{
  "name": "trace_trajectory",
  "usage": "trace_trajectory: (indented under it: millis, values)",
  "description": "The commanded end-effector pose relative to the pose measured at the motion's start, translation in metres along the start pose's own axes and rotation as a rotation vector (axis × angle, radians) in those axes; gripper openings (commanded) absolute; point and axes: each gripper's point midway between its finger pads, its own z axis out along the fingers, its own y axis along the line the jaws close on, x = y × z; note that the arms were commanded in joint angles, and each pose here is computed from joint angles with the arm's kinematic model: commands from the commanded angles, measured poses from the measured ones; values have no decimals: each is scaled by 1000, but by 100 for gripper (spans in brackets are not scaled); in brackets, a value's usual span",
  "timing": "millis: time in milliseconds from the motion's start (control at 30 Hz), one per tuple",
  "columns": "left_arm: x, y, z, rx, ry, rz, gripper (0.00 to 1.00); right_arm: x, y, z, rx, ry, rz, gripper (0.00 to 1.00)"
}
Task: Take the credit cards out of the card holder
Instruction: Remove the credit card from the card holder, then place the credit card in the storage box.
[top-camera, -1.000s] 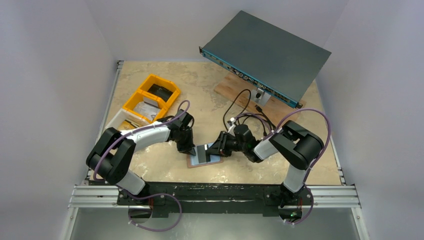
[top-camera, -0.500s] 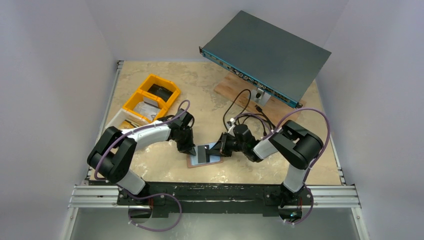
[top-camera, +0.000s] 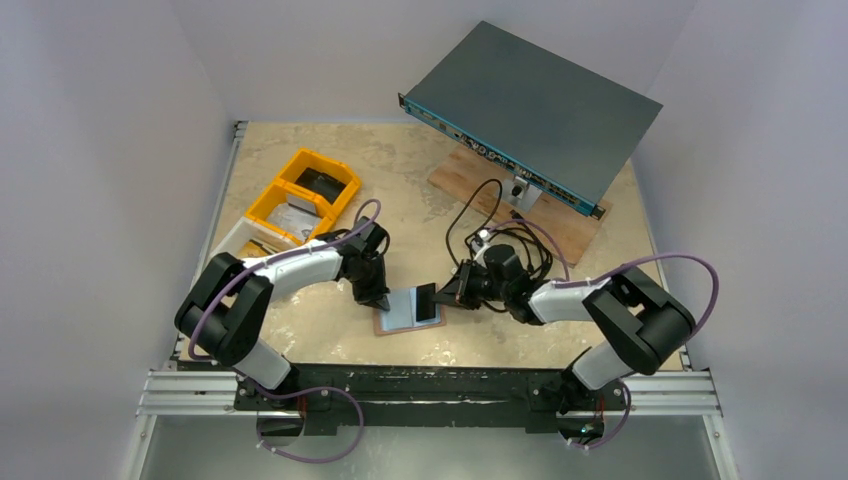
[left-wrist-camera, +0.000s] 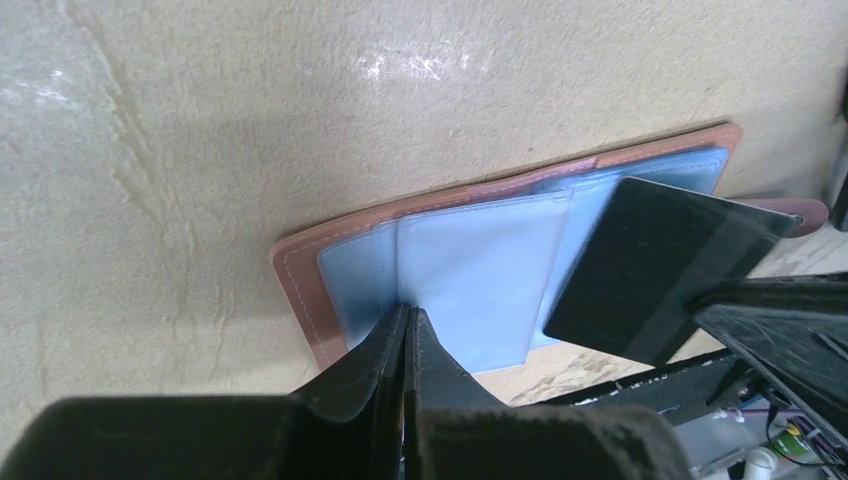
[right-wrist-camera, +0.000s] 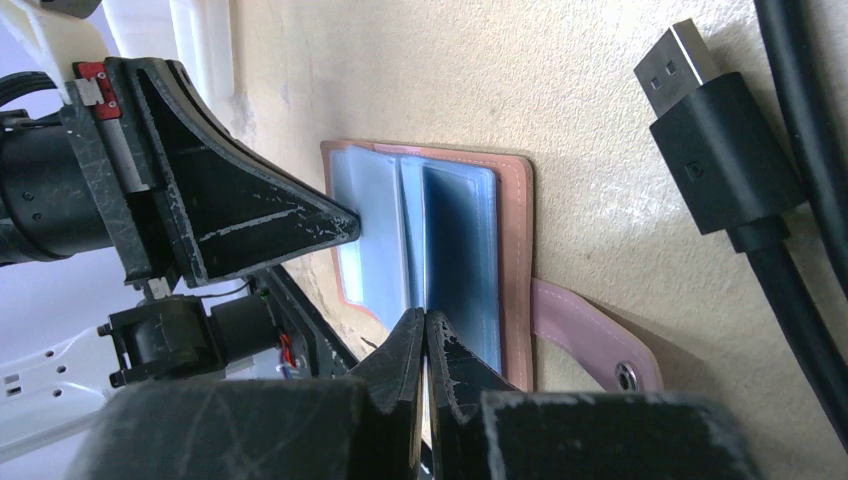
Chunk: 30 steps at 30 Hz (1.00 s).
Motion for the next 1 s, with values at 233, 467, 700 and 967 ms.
trace_trajectory:
  millis: [233,467,700,967]
  values:
    - [-18,3,-23,-70,-75,37,0,-12,13,-20,6,-49,-64,0]
    - [-33,-28,-61,39,-148,77,8,-20,34,-28,-29,-65,-88,0]
    - [-36,-40,-97,99,-209,105,48,-25,53,-36,-63,-75,-99,0]
    - [-35,-52,-134,223,-266,120,67,-34,85,-49,-121,-92,-127,0]
